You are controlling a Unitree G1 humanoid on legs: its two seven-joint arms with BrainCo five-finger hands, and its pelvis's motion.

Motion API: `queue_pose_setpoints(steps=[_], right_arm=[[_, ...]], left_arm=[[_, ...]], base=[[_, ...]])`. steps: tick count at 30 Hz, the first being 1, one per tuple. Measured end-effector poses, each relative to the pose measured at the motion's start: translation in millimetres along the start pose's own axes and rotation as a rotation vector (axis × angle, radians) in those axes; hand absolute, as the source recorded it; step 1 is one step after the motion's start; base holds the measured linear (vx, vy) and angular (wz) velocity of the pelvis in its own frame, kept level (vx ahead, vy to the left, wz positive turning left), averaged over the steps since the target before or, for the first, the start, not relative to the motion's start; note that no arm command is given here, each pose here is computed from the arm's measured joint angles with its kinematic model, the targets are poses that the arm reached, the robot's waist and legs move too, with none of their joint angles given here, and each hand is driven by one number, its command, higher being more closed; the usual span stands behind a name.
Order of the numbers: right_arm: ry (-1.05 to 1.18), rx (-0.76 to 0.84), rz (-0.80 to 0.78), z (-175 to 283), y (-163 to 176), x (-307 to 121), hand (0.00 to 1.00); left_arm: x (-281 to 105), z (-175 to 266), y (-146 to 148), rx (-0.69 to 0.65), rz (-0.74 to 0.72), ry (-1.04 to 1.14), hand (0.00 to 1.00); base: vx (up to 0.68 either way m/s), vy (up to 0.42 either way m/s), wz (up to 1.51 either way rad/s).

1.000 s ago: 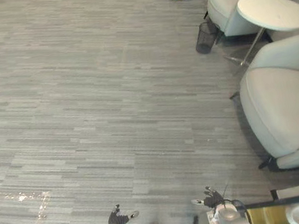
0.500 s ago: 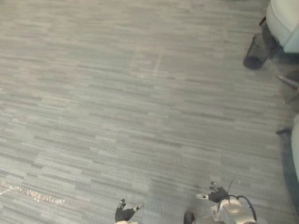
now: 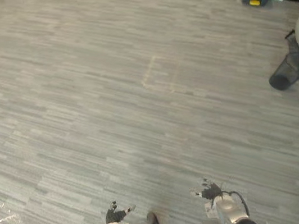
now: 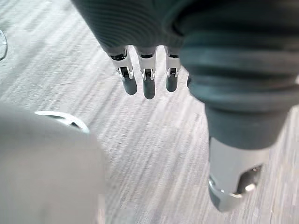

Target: Organize the slippers on the shoe rack

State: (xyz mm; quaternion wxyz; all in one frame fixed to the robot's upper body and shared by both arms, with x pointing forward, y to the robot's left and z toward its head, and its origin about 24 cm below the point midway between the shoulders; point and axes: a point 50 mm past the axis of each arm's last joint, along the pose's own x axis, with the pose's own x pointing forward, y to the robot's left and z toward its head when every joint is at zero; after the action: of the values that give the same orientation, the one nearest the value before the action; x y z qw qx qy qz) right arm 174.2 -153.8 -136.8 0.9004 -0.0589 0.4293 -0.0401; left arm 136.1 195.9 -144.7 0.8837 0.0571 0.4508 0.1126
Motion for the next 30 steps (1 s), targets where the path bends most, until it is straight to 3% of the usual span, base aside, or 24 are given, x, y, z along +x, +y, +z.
queue_pose_setpoints(steps=[8, 11, 17, 30], right_arm=[[0.0, -0.007, -0.026, -7.6, -11.1, -2.3, 0.0], [0.004, 0.0, -0.058, -8.0, -23.0, -1.6, 0.0], [0.011, 0.038, -0.047, -14.1, -13.8, -6.2, 0.0], [0.087, 0.006, -0.005, -29.7, -1.2, -7.9, 0.0]], left_arm=[[0.0, 0.6, -5.1, 0.038, -0.024, -0.005, 0.0], [-3.4, -7.7, -19.7, 0.031, -0.058, 0.026, 0.0], [-3.8, 1.5, -21.7, -0.114, -0.021, -0.001, 0.0], [0.8, 8.8, -5.4, -0.032, 0.002, -0.039, 0.0]], base=[[0.52, -0.126, 0.47], [0.57, -0.251, 0.06], [0.55, -0.11, -0.28], [0.44, 0.242, -0.64]])
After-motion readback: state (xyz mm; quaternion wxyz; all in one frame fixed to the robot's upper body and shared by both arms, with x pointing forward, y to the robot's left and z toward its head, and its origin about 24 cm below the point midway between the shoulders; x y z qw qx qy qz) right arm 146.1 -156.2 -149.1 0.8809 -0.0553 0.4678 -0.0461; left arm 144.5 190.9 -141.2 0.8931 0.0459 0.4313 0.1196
